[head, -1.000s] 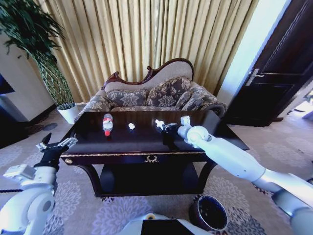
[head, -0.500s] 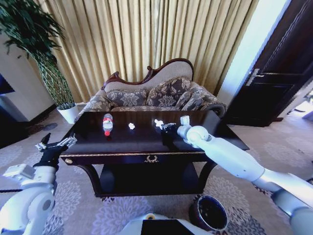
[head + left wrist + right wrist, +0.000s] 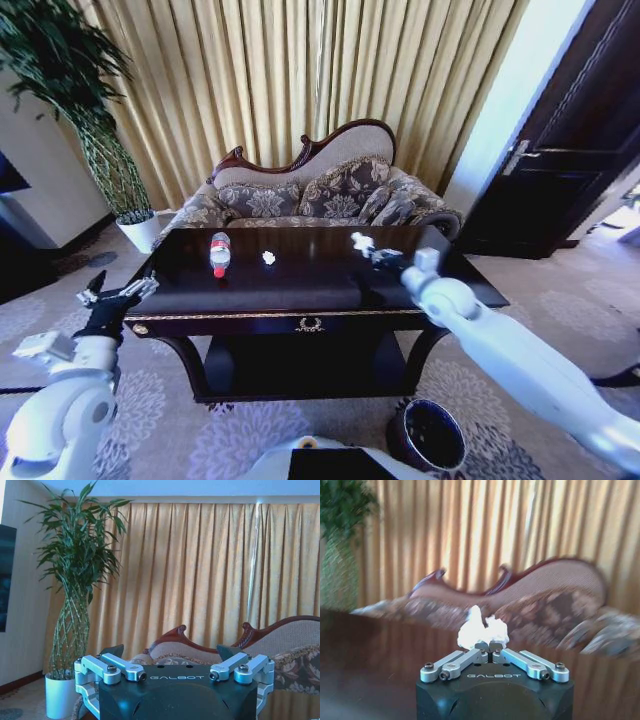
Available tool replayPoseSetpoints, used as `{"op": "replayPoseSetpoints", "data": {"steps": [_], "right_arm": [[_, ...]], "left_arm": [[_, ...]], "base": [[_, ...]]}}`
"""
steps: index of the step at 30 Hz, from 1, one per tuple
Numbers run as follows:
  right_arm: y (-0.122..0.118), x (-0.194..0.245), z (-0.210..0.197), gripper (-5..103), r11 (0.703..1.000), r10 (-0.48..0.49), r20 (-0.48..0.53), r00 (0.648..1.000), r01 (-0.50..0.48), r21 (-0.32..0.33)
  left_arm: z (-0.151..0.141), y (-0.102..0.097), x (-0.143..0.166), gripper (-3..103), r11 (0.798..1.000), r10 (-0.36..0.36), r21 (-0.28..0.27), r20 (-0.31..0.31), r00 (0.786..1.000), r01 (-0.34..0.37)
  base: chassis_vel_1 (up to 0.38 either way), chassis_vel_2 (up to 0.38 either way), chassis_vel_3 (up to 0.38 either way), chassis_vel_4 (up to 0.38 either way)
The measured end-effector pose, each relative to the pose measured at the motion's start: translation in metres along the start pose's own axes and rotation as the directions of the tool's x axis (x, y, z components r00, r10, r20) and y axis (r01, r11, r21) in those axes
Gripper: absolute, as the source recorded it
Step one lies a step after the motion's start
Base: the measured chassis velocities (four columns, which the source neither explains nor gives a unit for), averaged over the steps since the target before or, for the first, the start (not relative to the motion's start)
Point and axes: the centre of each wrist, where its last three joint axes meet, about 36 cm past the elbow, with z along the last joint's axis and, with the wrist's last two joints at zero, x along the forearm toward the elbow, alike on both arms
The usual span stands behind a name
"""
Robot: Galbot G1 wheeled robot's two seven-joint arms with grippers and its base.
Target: Move to the front of the table and place the trash on the table into the trash bin.
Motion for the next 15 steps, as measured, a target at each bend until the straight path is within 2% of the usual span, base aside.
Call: {"op": "replayPoseSetpoints", "data": {"steps": [1,3,9,11,15], "right_arm": [[0.0,0.0,0.0,0,1.0,0.0,0.0,1.0,0.0,0.0],[-0.006,0.015,-0.003,0,0.998,0.062,0.035,0.997,-0.062,-0.018],[-0.016,0.037,0.0,0,0.992,0.122,0.041,0.992,-0.121,-0.043],[-0.034,0.065,0.001,0,0.982,0.182,0.073,0.981,-0.177,-0.063],[-0.04,0.089,0.006,0,0.976,0.215,0.086,0.973,-0.21,-0.064]], "left_arm": [[0.0,0.0,0.0,100,1.0,0.0,0.0,0.0,1.0,0.0],[0.003,-0.001,-0.005,100,1.0,0.014,0.011,-0.003,1.0,-0.014],[0.009,-0.001,-0.009,100,0.999,0.034,0.025,-0.011,0.999,-0.034],[0.014,0.001,-0.012,100,0.998,0.064,0.025,-0.009,0.998,-0.064],[0.013,0.001,-0.013,100,0.996,0.083,0.025,-0.002,0.997,-0.083]], "base": [[0.0,0.0,0.0,0.0],[0.0,0.0,0.0,0.0],[0.0,0.0,0.0,0.0],[0.0,0.0,0.0,0.0],[0.0,0.0,0.0,0.0]]}}
